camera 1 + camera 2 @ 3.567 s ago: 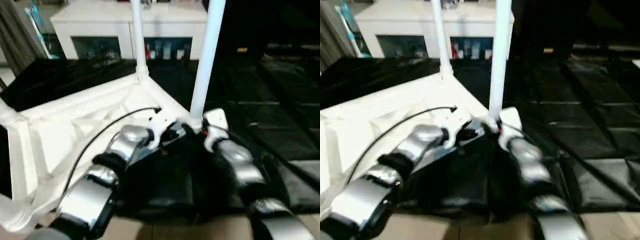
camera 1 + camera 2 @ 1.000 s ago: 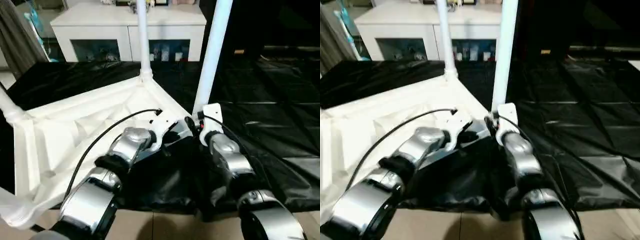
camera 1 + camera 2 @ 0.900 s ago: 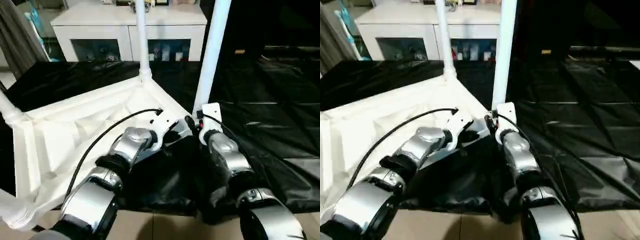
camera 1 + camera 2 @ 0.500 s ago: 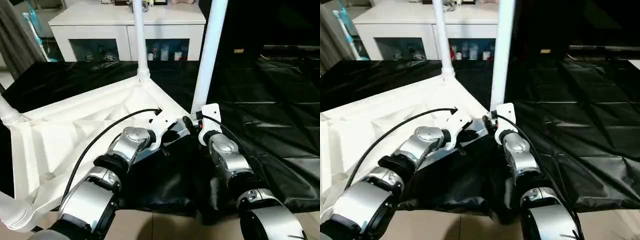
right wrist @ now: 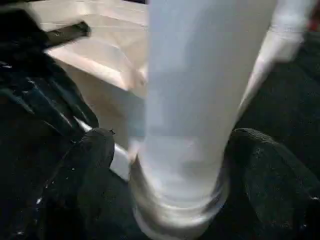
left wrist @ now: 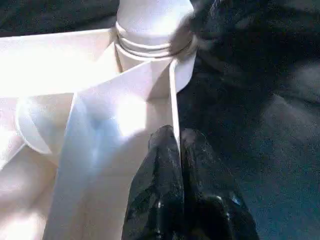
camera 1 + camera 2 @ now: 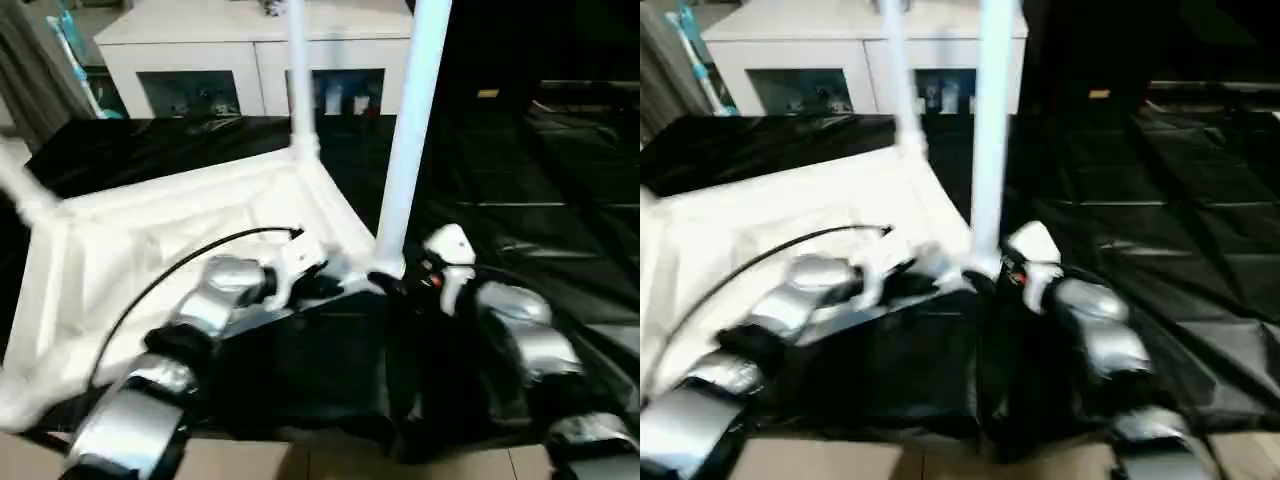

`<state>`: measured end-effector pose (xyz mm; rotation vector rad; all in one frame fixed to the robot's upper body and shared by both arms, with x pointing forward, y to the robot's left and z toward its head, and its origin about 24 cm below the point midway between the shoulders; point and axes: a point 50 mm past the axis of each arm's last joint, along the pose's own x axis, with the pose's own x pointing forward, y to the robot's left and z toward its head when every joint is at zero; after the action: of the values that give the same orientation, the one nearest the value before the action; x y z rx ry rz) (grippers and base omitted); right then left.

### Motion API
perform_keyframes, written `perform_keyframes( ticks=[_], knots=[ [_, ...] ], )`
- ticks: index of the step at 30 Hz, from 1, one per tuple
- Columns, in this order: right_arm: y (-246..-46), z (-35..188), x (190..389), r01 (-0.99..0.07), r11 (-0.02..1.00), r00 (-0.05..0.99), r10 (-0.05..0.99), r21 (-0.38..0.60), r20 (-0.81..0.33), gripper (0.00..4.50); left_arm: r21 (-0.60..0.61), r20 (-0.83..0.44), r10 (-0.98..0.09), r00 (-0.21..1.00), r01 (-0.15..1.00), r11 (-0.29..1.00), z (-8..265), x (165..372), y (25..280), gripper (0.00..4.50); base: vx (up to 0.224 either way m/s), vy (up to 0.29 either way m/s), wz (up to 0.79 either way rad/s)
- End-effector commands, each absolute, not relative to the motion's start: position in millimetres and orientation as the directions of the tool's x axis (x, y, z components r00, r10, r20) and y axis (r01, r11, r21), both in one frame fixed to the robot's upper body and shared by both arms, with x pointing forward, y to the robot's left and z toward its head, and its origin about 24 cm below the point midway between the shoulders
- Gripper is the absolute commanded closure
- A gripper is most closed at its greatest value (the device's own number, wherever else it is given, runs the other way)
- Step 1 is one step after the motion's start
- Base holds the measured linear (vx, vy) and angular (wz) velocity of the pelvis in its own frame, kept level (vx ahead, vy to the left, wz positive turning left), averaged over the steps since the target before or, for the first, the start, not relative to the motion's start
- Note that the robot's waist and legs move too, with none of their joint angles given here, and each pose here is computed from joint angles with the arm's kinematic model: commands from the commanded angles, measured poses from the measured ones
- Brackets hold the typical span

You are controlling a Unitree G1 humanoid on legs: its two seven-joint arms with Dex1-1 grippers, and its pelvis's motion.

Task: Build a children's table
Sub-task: Rotate leg to tighten

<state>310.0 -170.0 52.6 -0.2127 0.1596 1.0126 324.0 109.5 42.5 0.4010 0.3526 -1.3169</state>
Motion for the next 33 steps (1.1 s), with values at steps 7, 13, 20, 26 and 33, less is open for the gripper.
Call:
perform_keyframes(
  ticks=[7,13,20,26,33],
  knots=[
    [-170.9,50,291.3,-0.935,0.342,0.353,0.886,-0.09,-0.3,0.56,-0.011,-0.487,-0.872,0.052,0.998,0.066,35,303,114,4.5,0.0,0.0,0.0],
    [-165.5,44,295.9,-0.928,0.363,0.371,0.87,-0.086,-0.325,0.56,-0.009,-0.479,-0.876,0.054,0.998,0.067,38,302,111,4.5,0.0,0.0,0.0],
    [-163.8,44,295.8,-0.933,0.356,0.356,0.877,-0.062,-0.322,1.02,-0.012,-0.483,-0.874,0.056,0.997,0.071,39,302,112,4.5,0.0,0.0,0.0],
    [-167.7,44,294.7,-0.937,0.347,0.344,0.881,-0.052,-0.324,1.64,-0.014,-0.493,-0.868,0.061,0.997,0.078,39,302,114,4.5,0.0,0.0,0.0],
    [-172.5,45,294.2,-0.937,0.345,0.341,0.881,-0.049,-0.327,1.87,-0.017,-0.503,-0.862,0.062,0.996,0.082,38,301,117,4.5,0.0,0.0,0.0]
  ],
)
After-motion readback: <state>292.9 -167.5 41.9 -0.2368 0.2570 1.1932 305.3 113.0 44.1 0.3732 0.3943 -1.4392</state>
